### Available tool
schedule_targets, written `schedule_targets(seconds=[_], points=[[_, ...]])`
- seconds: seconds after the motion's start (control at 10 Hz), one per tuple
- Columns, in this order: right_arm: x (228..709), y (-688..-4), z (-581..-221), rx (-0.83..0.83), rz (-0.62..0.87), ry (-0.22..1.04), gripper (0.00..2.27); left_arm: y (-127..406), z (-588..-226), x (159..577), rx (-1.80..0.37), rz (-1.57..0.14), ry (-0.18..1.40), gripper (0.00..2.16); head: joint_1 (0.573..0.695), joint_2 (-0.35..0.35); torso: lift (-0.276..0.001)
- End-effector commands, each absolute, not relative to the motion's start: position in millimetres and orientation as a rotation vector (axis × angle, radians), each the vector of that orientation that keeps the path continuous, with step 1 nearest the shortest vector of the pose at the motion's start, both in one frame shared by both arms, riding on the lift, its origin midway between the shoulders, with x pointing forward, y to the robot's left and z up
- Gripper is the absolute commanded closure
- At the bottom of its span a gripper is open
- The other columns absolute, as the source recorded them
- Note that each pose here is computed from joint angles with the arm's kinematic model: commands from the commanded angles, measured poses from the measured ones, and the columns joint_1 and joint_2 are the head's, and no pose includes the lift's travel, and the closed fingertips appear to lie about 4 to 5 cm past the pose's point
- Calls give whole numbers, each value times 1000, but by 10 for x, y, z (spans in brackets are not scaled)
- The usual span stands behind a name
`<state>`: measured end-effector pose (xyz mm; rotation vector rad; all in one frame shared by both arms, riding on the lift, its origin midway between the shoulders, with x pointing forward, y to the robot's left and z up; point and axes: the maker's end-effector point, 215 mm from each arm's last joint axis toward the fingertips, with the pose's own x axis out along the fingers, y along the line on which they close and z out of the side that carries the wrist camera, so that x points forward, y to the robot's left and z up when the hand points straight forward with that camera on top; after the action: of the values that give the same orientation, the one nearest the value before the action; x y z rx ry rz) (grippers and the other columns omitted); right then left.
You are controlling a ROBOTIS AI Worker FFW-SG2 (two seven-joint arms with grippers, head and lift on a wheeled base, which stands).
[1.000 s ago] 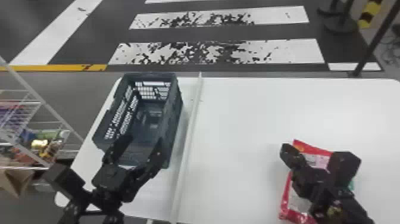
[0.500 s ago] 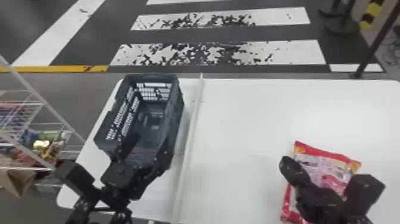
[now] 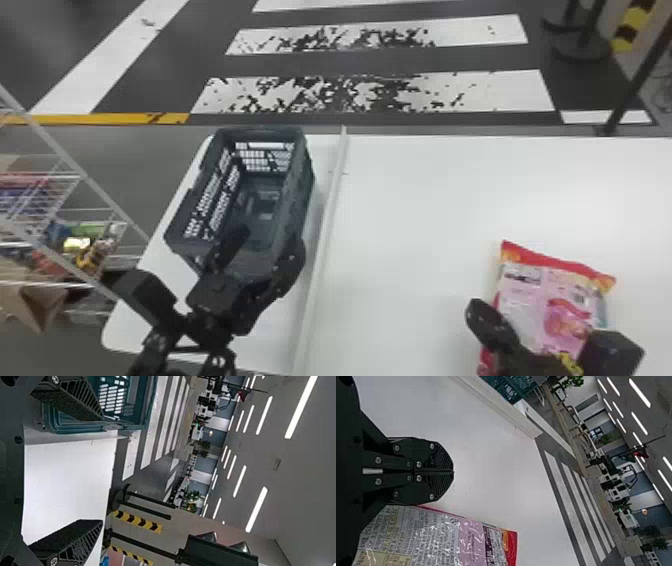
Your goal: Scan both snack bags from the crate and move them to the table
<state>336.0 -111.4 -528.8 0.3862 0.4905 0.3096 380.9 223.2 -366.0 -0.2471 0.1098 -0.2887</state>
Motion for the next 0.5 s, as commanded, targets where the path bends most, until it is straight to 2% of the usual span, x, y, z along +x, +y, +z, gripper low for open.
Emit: schedule_targets(seconds=[0.0, 0.4], points=[[3309, -1140, -5403, 379, 304, 511, 2223, 2232, -3650, 3811, -245, -290, 106, 73, 695, 179, -87], [3269, -1463, -5507, 372, 254, 521, 2223, 2227, -3636, 3741, -242, -292, 101, 73, 695, 156, -87]])
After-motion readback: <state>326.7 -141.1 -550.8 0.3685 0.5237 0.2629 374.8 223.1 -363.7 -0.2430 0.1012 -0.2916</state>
